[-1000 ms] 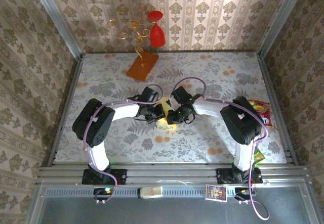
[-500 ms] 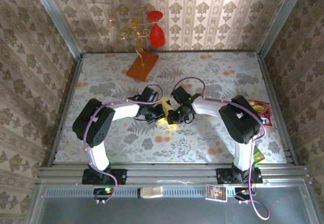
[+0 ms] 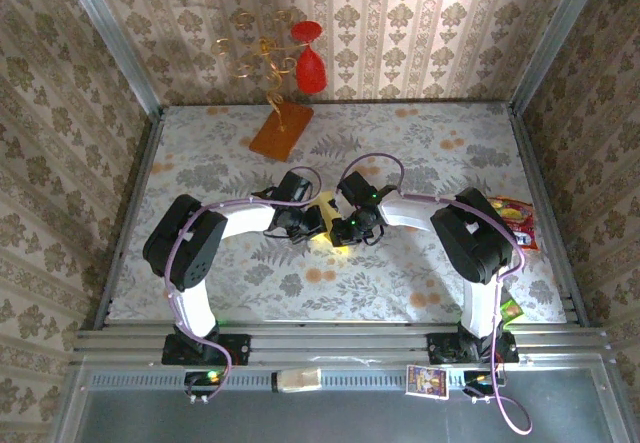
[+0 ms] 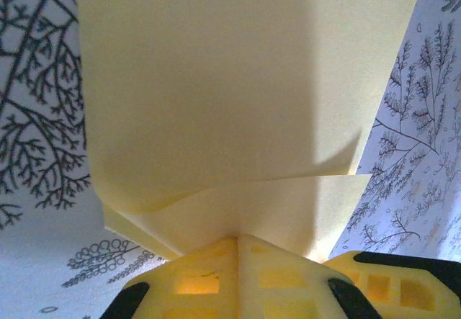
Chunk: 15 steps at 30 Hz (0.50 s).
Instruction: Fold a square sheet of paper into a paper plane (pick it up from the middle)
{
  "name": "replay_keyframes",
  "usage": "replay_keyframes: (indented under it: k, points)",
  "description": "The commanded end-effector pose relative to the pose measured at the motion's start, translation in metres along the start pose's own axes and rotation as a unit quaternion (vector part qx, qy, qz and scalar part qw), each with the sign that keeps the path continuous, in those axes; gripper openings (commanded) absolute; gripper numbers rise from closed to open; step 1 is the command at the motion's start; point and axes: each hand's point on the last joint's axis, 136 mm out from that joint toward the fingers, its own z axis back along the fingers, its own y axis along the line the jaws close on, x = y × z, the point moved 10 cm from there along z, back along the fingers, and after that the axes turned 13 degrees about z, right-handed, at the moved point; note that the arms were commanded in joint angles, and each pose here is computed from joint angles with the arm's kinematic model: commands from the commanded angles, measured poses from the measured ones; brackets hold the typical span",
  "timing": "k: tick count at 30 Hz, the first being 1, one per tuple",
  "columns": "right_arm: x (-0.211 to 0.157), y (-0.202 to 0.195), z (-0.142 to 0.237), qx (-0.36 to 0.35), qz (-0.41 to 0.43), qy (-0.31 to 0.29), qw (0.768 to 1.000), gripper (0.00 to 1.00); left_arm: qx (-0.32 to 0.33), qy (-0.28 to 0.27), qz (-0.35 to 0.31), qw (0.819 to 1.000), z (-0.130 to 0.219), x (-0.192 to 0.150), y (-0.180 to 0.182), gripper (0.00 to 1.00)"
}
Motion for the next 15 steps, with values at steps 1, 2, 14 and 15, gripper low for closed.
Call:
replay_keyframes:
  k: [1,2,14,15]
  points:
    - [-0.019,-0.009,-0.009,-0.026,-0.012,0.057,0.998,0.10,-0.039,-0.013,-0.039,0.998,0.008,0.006,-0.013,0.09]
    - [-0.019,-0.010,-0.009,-0.026,-0.014,0.057,0.998,0.10,-0.050,-0.014,-0.046,0.998,0.010,0.006,-0.017,0.09]
    - [-0.019,-0.010,-0.010,-0.028,-0.021,0.059,0.998,0.10,-0.019,-0.017,-0.028,0.999,-0.003,0.006,-0.011,0.10]
    - [-0.020,-0.011,-0.010,-0.029,-0.022,0.060,0.998,0.10,-0.016,-0.021,-0.026,0.999,-0.002,0.007,-0.010,0.10]
